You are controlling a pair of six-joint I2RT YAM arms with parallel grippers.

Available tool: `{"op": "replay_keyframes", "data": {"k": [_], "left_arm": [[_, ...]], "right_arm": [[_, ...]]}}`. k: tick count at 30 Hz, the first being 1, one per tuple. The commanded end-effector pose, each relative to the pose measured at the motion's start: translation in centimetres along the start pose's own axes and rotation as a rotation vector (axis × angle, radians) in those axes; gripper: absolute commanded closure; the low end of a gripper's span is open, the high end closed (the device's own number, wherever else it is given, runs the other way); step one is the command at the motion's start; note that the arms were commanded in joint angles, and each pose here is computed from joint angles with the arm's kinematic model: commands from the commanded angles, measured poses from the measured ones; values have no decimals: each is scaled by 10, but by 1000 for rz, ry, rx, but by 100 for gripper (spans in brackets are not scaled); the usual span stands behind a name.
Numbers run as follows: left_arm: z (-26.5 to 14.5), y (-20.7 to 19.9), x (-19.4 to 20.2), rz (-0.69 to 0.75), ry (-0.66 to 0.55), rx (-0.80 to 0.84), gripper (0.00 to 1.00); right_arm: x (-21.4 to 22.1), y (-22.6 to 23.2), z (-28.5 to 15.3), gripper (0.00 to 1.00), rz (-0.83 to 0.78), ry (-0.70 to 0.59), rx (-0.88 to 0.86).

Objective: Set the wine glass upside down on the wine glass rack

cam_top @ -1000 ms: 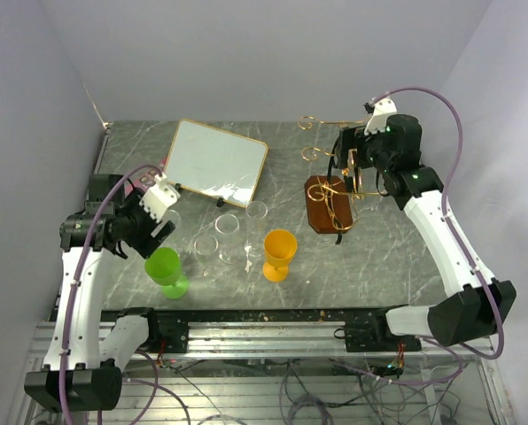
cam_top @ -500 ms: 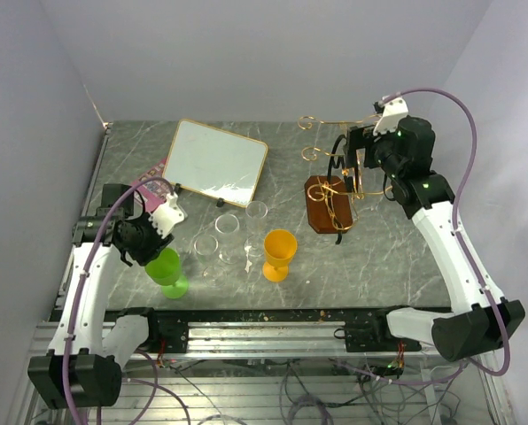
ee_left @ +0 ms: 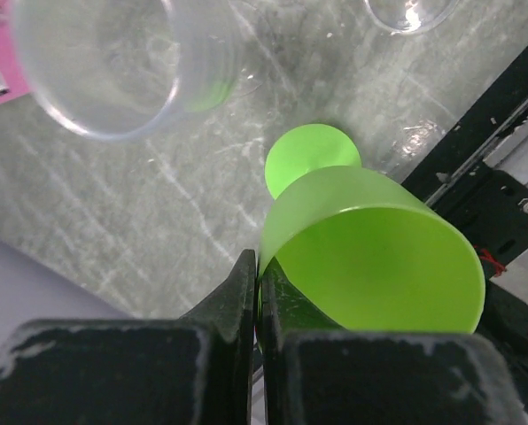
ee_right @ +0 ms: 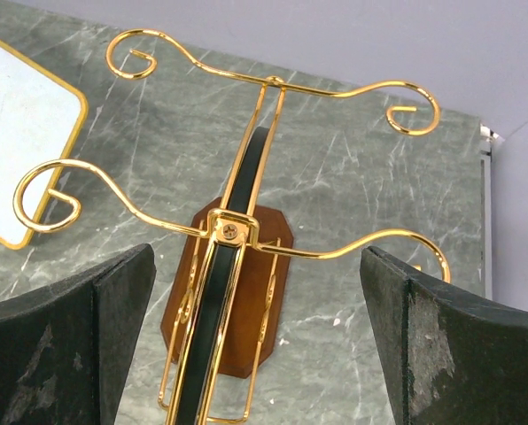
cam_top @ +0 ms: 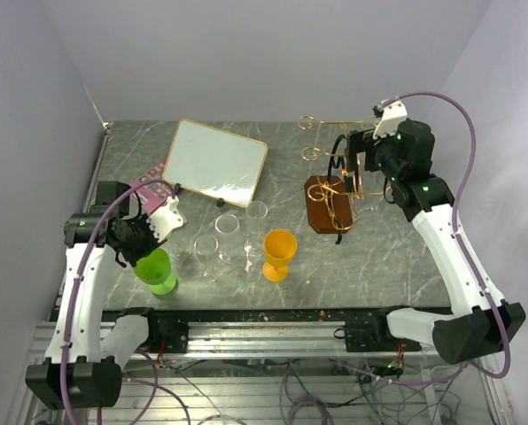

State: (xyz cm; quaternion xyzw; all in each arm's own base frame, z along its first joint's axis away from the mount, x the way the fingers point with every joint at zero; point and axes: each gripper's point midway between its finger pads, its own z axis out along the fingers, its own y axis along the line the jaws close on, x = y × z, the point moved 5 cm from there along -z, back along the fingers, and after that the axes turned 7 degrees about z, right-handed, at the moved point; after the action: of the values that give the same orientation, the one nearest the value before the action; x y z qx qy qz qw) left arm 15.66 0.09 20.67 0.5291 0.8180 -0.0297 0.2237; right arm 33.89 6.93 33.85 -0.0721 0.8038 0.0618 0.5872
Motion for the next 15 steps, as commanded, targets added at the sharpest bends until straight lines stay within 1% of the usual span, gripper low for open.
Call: {"op": "replay_keyframes", "data": {"k": [1, 7, 10, 11, 12, 14, 15], "left_arm": [[-37, 5, 2, 37, 56, -113, 93], [-72, 27, 20, -7, 246, -374, 93], [-93, 43, 24, -50, 316, -522, 93], [-111, 57, 20, -101, 323, -651, 93], [-118, 64, 15, -123, 299, -707, 93], [-134, 75, 2, -161, 220, -794, 93], [-146, 83, -9, -180, 155, -853, 93]], "right_arm": [[-10, -6, -13, 1, -26, -50, 23], [-13, -10, -20, 1, -46, -71, 32], [-16, -9, -23, 1, -67, -79, 23], [-20, -9, -27, 0, -84, -90, 13], [-21, -8, -29, 0, -91, -96, 7], [-25, -7, -33, 0, -105, -106, -7], [-27, -6, -35, 0, -110, -110, -11]]}}
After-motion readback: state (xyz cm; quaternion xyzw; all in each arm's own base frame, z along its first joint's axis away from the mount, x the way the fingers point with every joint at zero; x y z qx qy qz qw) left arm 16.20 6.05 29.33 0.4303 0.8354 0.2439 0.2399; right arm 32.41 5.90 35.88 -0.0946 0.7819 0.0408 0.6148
